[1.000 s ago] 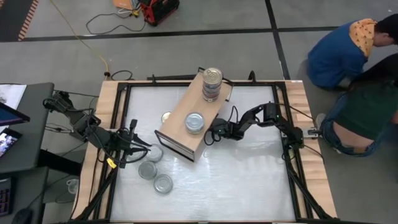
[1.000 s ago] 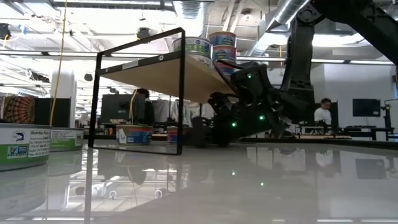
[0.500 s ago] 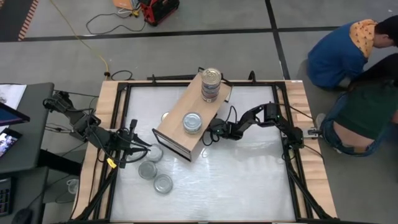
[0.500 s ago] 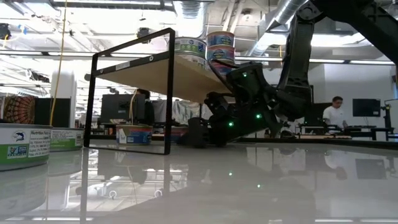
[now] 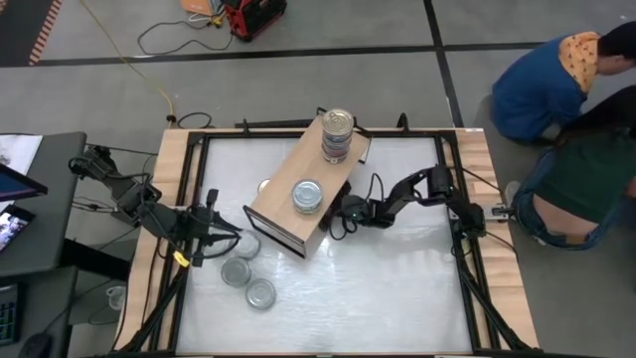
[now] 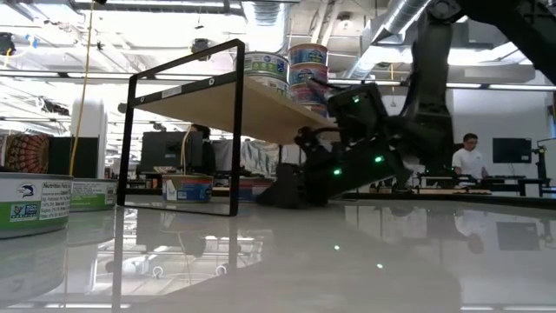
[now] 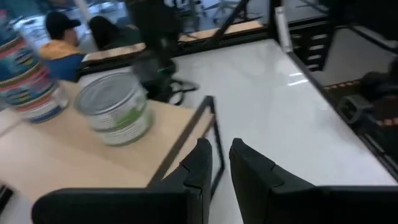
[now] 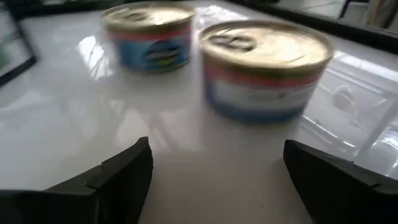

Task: Stack canned seafood by type on shelf
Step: Adjust the blue tuna can

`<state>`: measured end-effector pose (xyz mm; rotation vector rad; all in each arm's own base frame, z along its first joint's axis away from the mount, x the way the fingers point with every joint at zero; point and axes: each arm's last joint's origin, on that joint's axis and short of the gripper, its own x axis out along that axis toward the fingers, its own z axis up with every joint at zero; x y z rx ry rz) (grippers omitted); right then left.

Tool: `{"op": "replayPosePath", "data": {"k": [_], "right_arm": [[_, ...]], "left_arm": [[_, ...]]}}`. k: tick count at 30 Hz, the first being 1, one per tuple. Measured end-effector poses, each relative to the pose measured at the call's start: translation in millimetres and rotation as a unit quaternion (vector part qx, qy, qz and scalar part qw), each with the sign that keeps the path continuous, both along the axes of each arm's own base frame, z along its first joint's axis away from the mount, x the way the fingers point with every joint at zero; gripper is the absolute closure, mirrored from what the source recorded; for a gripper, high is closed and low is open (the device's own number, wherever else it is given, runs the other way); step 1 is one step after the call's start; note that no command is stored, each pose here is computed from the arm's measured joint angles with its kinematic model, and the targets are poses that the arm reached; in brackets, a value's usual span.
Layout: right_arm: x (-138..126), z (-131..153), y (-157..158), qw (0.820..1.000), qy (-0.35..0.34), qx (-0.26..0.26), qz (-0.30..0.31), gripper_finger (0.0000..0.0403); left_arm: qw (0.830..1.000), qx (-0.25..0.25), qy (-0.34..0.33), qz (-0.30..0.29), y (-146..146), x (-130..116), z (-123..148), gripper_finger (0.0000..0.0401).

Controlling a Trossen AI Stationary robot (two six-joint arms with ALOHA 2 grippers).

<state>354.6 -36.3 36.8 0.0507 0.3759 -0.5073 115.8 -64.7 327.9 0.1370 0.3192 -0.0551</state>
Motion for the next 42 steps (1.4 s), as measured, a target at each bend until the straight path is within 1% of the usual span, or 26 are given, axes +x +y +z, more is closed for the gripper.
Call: {"op": "replayPosePath", "data": {"k": [4, 10, 13, 15, 19, 24, 28, 31, 35, 40, 42], "right_arm": [[-19, 17, 12, 1.0, 0.026, -0.004, 0.015, 0.0024], [-50, 47, 33, 0.996, 0.087, 0.024, 0.018, 0.0024], [-62, 63, 48, 0.992, 0.126, 0.02, 0.009, 0.0024], [-70, 76, 59, 0.991, 0.133, 0.014, 0.004, 0.0024], [-85, 107, 76, 0.994, 0.111, 0.018, 0.0, 0.0026], [-100, 145, 91, 0.998, 0.047, 0.031, 0.029, 0.0035], [-110, 168, 100, 0.999, 0.005, 0.024, 0.048, 0.0043], [-117, 180, 105, 0.998, -0.019, 0.006, 0.054, 0.005], [-123, 193, 116, 0.995, -0.044, -0.016, 0.092, 0.0062], [-125, 204, 128, 0.988, -0.076, -0.047, 0.128, 0.0073], [-126, 207, 131, 0.985, -0.084, -0.063, 0.139, 0.0074]], "left_arm": [[0.999, -0.001, 0.002, 0.041, 6, 2, -1, 0.0352], [0.995, -0.009, 0.006, 0.096, 23, 10, -1, 0.0352], [0.993, -0.019, 0.01, 0.112, 32, 13, -1, 0.0352], [0.991, -0.023, 0.011, 0.131, 40, 15, -1, 0.0352], [0.984, -0.031, 0.014, 0.175, 57, 20, -2, 0.0352], [0.977, -0.05, 0.016, 0.208, 82, 29, -3, 0.0352], [0.969, -0.071, 0.021, 0.235, 105, 38, -6, 0.0352], [0.963, -0.087, 0.036, 0.254, 125, 44, -9, 0.0352], [0.951, -0.106, 0.062, 0.282, 153, 52, -14, 0.0352], [0.936, -0.105, 0.078, 0.328, 187, 55, -13, 0.0352], [0.931, -0.111, 0.079, 0.338, 200, 55, -12, 0.0352]]}}
